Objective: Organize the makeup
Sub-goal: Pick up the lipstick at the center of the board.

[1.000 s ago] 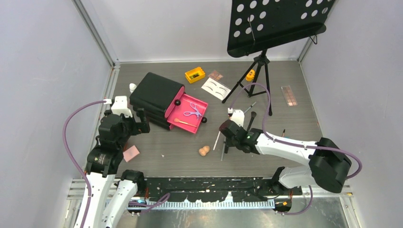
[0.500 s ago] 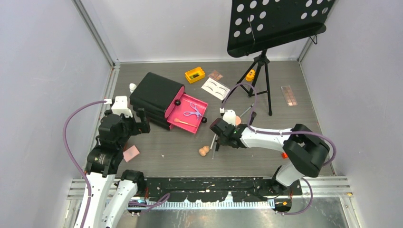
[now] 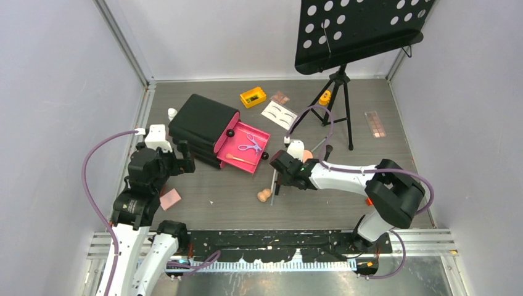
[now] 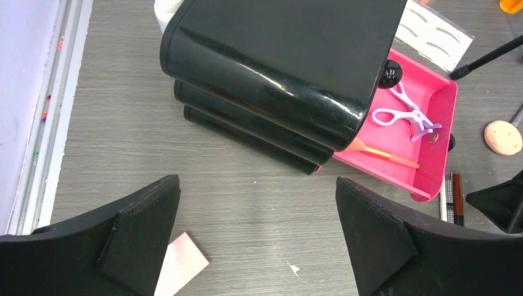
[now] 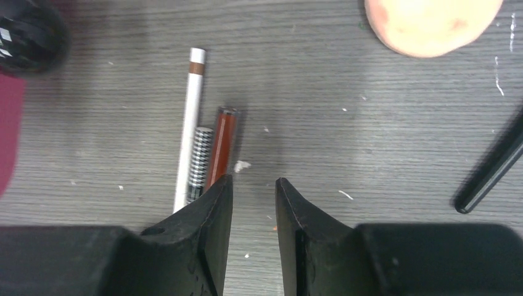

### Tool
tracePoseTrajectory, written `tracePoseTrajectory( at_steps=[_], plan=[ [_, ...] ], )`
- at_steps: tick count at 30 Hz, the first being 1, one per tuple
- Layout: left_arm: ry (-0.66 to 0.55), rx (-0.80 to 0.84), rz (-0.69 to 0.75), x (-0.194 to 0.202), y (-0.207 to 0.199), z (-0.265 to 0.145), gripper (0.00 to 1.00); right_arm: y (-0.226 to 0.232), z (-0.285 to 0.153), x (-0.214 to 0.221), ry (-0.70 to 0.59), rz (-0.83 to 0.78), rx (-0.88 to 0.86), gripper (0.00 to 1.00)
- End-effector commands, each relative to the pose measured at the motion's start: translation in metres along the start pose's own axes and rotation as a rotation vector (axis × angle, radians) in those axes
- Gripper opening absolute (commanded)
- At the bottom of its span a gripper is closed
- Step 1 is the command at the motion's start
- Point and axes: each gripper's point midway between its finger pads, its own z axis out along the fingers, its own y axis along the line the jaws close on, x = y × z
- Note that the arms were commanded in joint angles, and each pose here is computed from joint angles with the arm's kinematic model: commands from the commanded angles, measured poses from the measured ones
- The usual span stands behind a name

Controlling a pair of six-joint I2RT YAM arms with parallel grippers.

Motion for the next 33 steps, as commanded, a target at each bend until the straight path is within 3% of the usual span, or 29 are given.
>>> tracePoseTrajectory(
  at_steps=[1, 11, 22, 26, 28, 33],
  plan=[
    [-0.046, 0.024, -0.010, -0.012, -0.005, 0.002, 1.00, 0.031, -0.015, -0.032, -0.069, 0.063, -0.084, 0.38],
    [-0.045, 0.029, -0.010, -0.011, -0.006, 0.002, 1.00, 0.036, 0.006, -0.014, -0.012, 0.045, -0.049, 0.37],
    [-0.043, 0.030, -0.009, -0.011, -0.006, 0.002, 1.00, 0.028, 0.014, 0.004, 0.014, 0.004, 0.022, 0.25],
    [-0.043, 0.032, -0.009, -0.011, -0.007, 0.002, 1.00, 0.032, 0.012, 0.004, 0.008, 0.003, 0.001, 0.38],
    [-0.043, 0.032, -0.009, -0.011, -0.007, 0.002, 1.00, 0.034, 0.009, 0.002, 0.002, 0.007, -0.010, 0.39],
    [-0.042, 0.033, -0.009, -0.011, -0.007, 0.002, 1.00, 0.037, 0.003, -0.003, -0.017, 0.023, -0.040, 0.22]
  ],
)
